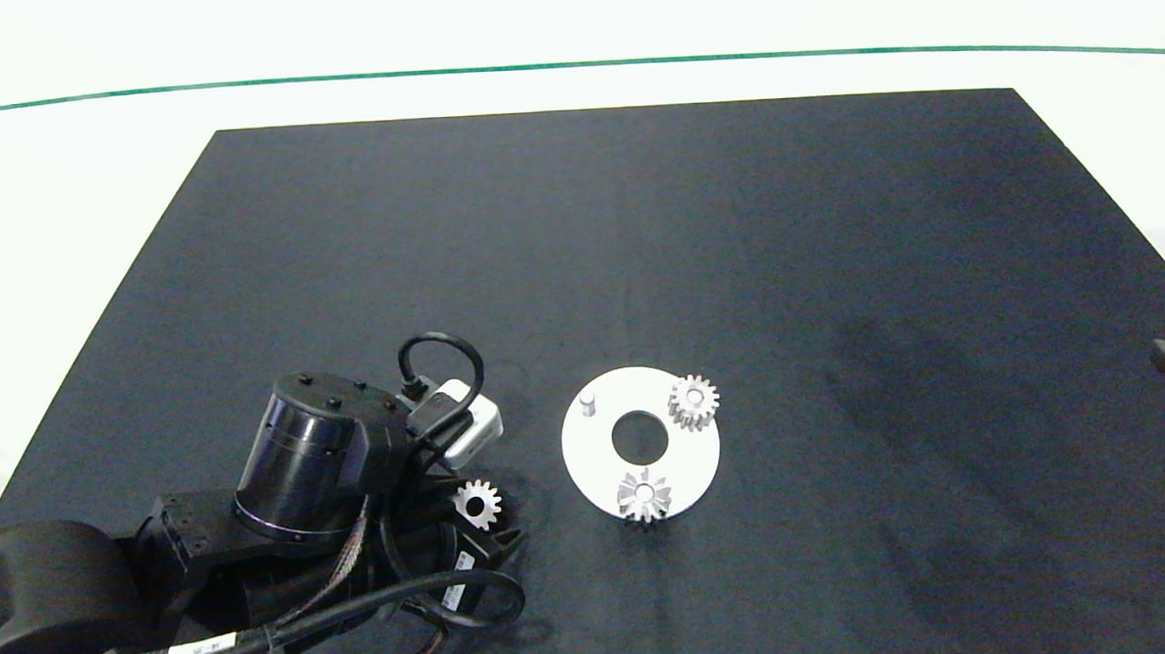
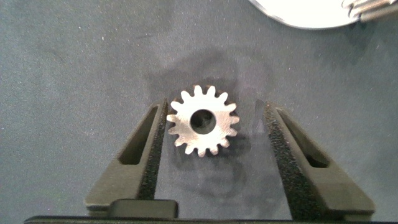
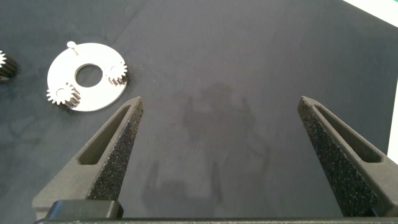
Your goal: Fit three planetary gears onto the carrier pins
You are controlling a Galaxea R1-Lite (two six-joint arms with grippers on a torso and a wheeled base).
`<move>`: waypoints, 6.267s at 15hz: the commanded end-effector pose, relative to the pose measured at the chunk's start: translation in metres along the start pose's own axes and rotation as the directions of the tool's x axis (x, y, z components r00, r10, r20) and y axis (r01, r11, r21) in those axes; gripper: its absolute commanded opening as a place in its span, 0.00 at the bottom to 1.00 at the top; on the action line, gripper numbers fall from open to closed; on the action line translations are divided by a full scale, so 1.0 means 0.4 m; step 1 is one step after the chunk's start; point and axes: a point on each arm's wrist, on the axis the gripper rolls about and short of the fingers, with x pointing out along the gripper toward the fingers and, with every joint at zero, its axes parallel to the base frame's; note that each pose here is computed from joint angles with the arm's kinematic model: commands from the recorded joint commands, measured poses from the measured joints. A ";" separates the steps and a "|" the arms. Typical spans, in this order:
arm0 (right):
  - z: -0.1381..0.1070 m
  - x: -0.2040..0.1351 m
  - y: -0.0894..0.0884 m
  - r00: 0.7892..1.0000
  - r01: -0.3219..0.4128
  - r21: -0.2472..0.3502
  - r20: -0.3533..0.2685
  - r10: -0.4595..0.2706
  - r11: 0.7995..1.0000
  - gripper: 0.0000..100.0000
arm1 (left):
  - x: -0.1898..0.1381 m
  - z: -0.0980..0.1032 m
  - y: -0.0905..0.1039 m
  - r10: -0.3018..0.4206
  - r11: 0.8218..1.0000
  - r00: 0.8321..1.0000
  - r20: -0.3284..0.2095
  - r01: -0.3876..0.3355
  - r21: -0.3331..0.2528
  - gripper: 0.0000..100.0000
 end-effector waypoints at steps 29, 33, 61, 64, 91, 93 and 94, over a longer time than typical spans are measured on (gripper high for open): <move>-0.013 -0.008 0.000 1.000 0.002 -0.028 -0.006 -0.002 1.000 1.00 | 0.003 0.042 0.000 0.053 0.999 0.991 0.122 -0.054 0.005 0.12; -0.013 -0.008 0.000 1.000 0.002 -0.026 -0.006 -0.002 1.000 1.00 | -0.016 0.122 -0.002 0.033 0.999 0.992 0.125 -0.036 0.020 0.05; -0.024 -0.011 0.001 1.000 0.000 -0.059 -0.010 -0.001 0.998 1.00 | 0.093 0.268 -0.036 -0.002 0.993 0.999 0.041 -0.003 0.115 0.04; -0.024 -0.011 0.001 1.000 0.000 -0.059 -0.010 -0.001 0.998 1.00 | 0.112 0.265 -0.029 0.009 0.993 0.999 0.038 -0.014 0.120 0.04; -0.037 -0.007 0.007 1.000 -0.008 -0.082 -0.028 0.006 0.997 1.00 | 0.072 0.189 0.014 0.094 0.995 0.962 0.256 -0.097 -0.001 0.04; -0.038 -0.006 0.008 1.000 -0.009 -0.083 -0.031 0.007 0.996 1.00 | 0.069 0.168 0.023 0.110 0.994 0.956 0.272 -0.109 -0.017 0.04; -0.038 -0.005 0.009 0.999 -0.011 -0.084 -0.032 0.009 0.996 1.00 | 0.066 0.165 0.023 0.117 0.993 0.945 0.307 -0.114 -0.026 0.04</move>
